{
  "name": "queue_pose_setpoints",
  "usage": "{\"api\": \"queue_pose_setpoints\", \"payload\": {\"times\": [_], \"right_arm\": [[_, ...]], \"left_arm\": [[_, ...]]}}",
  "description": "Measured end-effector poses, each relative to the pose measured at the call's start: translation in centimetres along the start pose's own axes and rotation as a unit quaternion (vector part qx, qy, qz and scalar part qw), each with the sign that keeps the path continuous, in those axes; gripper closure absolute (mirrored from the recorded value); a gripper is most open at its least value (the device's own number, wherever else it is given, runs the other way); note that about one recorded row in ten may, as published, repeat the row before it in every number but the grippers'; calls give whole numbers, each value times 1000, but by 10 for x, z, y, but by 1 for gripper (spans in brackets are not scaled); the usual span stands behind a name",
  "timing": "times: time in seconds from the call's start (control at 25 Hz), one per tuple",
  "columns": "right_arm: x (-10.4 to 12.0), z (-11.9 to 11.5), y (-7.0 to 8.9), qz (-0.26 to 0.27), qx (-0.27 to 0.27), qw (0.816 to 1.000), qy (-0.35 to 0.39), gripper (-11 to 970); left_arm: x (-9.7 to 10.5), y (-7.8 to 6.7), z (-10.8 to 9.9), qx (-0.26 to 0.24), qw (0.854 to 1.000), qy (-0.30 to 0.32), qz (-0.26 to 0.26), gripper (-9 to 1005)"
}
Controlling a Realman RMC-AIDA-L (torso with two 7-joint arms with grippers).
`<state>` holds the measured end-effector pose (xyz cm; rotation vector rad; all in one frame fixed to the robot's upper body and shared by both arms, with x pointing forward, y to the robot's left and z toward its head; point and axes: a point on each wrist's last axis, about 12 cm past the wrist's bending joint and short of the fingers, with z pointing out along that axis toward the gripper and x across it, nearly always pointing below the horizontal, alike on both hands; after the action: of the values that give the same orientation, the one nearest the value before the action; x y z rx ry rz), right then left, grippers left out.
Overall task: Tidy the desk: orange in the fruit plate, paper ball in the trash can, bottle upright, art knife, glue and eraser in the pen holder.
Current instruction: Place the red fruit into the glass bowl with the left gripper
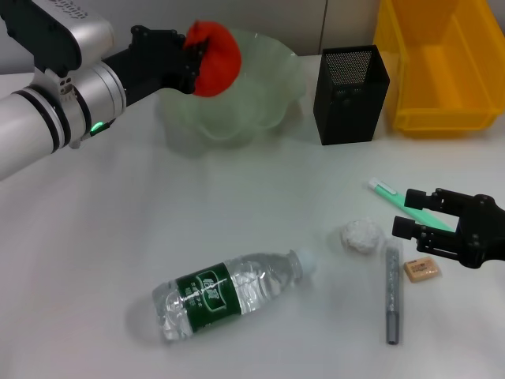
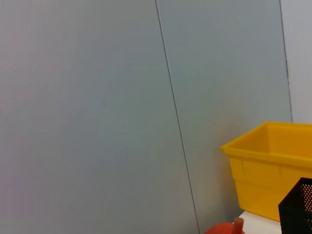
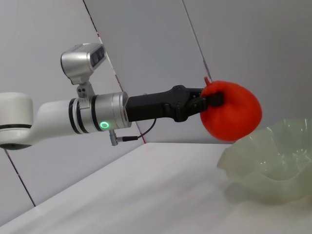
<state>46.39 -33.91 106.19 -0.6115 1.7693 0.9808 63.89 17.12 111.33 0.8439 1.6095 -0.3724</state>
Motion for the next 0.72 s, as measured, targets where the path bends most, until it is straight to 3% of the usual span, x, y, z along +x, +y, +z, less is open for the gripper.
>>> {"api": "queue_pose_setpoints", "payload": {"times": [0.72], "right_arm": [[-2,6,0,-1,-7,1000,-2,295]], "left_arm": [[3,4,-1,-17,1000,-2,0,939]]}}
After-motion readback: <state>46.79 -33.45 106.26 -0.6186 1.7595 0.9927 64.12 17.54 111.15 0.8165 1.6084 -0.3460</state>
